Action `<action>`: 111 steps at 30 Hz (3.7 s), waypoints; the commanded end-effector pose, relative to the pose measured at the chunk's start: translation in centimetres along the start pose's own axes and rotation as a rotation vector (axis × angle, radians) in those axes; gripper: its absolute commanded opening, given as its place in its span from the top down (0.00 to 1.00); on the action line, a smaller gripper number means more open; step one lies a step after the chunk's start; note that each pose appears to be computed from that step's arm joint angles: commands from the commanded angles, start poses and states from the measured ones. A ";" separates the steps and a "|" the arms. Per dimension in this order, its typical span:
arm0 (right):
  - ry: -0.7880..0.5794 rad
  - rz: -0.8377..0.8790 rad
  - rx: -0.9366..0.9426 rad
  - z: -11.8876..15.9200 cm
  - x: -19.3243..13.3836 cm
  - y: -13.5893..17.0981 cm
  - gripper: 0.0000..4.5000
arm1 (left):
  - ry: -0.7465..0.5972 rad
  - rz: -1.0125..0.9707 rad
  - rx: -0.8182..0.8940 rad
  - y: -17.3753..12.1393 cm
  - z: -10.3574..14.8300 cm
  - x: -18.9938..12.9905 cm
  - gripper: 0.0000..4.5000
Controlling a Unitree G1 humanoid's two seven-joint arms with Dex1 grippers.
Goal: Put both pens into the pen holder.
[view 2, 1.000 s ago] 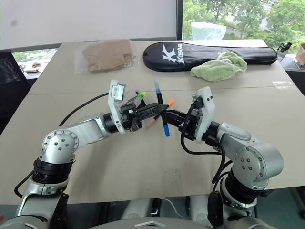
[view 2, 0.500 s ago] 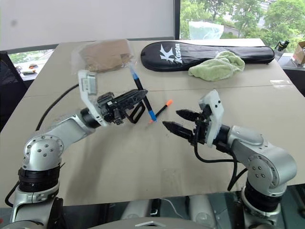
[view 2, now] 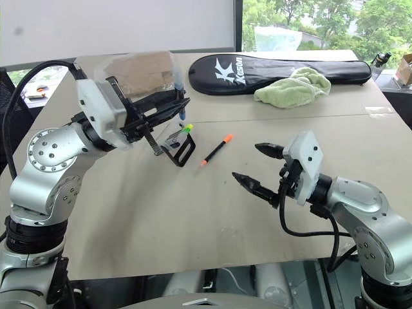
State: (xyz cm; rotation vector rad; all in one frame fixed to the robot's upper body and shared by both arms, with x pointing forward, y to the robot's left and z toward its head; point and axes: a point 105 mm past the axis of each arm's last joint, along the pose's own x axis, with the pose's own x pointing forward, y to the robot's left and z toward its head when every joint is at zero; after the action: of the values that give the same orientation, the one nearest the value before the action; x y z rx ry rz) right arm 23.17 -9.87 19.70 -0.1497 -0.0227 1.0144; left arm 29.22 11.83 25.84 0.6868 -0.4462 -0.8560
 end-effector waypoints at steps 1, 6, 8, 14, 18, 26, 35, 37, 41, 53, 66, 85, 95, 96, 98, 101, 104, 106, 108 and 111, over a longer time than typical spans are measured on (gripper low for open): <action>-0.028 -0.003 -0.079 1.0 -0.5 0.0 0.01 | 0.031 -0.038 0.125 -1.3 -0.5 0.8 1.00; -0.012 -0.019 -0.085 0.8 -1.0 -0.1 0.01 | 0.082 -0.023 0.171 -2.7 -1.8 2.2 1.00; -0.005 -0.025 -0.084 0.7 -1.1 -0.1 0.01 | 0.112 -0.003 0.176 -2.7 -2.3 2.5 1.00; -0.001 -0.051 -0.081 0.5 -1.3 -0.3 0.01 | 0.193 0.048 0.185 -1.7 -3.2 2.4 1.00; -0.001 -0.054 -0.083 0.4 -1.2 -0.2 0.00 | 0.235 0.067 0.162 -1.2 -3.8 2.1 0.90; 0.000 -0.064 -0.076 0.2 -1.0 -0.5 0.00 | -0.017 -0.069 -0.107 -2.8 0.5 2.3 0.08; 0.006 -0.086 -0.074 0.1 -1.0 -0.3 0.00 | 0.147 -0.280 -0.586 -6.0 -0.8 2.1 0.01; 0.012 -0.094 -0.076 0.1 -1.2 -0.2 0.00 | 0.276 -0.305 -0.592 -6.9 -2.2 2.0 0.01; 0.028 -0.115 -0.073 0.1 -1.7 -0.1 0.00 | 0.377 -0.369 -0.642 -8.1 -2.8 1.4 0.01; 0.045 -0.125 -0.041 -0.3 -1.9 0.6 0.00 | 0.430 -0.374 -0.664 -9.8 -6.3 -1.9 0.01; 0.060 -0.046 -0.059 -0.1 -2.3 1.8 0.00 | 0.613 -0.080 -0.612 -9.3 -10.2 0.5 0.01; 0.177 -0.030 -0.123 -2.4 -4.2 2.3 0.00 | 0.610 -0.171 -0.645 -10.6 -11.1 0.1 0.99; 0.175 -0.020 -0.097 -3.2 -4.0 2.9 0.00 | 0.568 -0.433 -0.499 -9.6 -10.0 -6.8 0.99; 0.181 -0.005 -0.087 -3.3 -4.1 3.2 0.00 | 0.581 -0.452 -0.474 -9.3 -10.2 -7.7 0.99; 0.204 0.045 -0.057 -3.7 -4.3 4.2 0.00 | 0.607 -0.483 -0.446 -8.7 -10.5 -9.2 0.99; 0.257 0.098 -0.061 -4.4 -4.5 5.3 0.00 | 0.603 -0.537 -0.464 -8.5 -10.0 -10.1 0.73; 0.286 0.106 -0.079 -5.0 -4.7 5.5 0.00 | 0.582 -0.526 -0.456 -7.5 -9.0 -8.8 0.42; 0.285 0.095 -0.086 -5.1 -4.7 5.4 0.00 | 0.556 -0.568 -0.461 -7.5 -7.8 -8.0 0.21; 0.285 0.070 -0.095 -5.2 -4.7 5.1 0.00 | 0.543 -0.618 -0.482 -7.8 -6.4 -6.6 0.21; 0.288 0.048 -0.098 -5.6 -4.7 4.9 0.00 | 0.643 -0.625 -0.458 -8.0 -6.5 -4.7 0.21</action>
State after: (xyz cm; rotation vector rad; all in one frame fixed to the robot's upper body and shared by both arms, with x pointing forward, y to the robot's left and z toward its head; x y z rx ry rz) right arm 17.18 -12.34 13.26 -0.3700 0.2362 1.0284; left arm 26.19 14.89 15.56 0.6119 0.5199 -1.2195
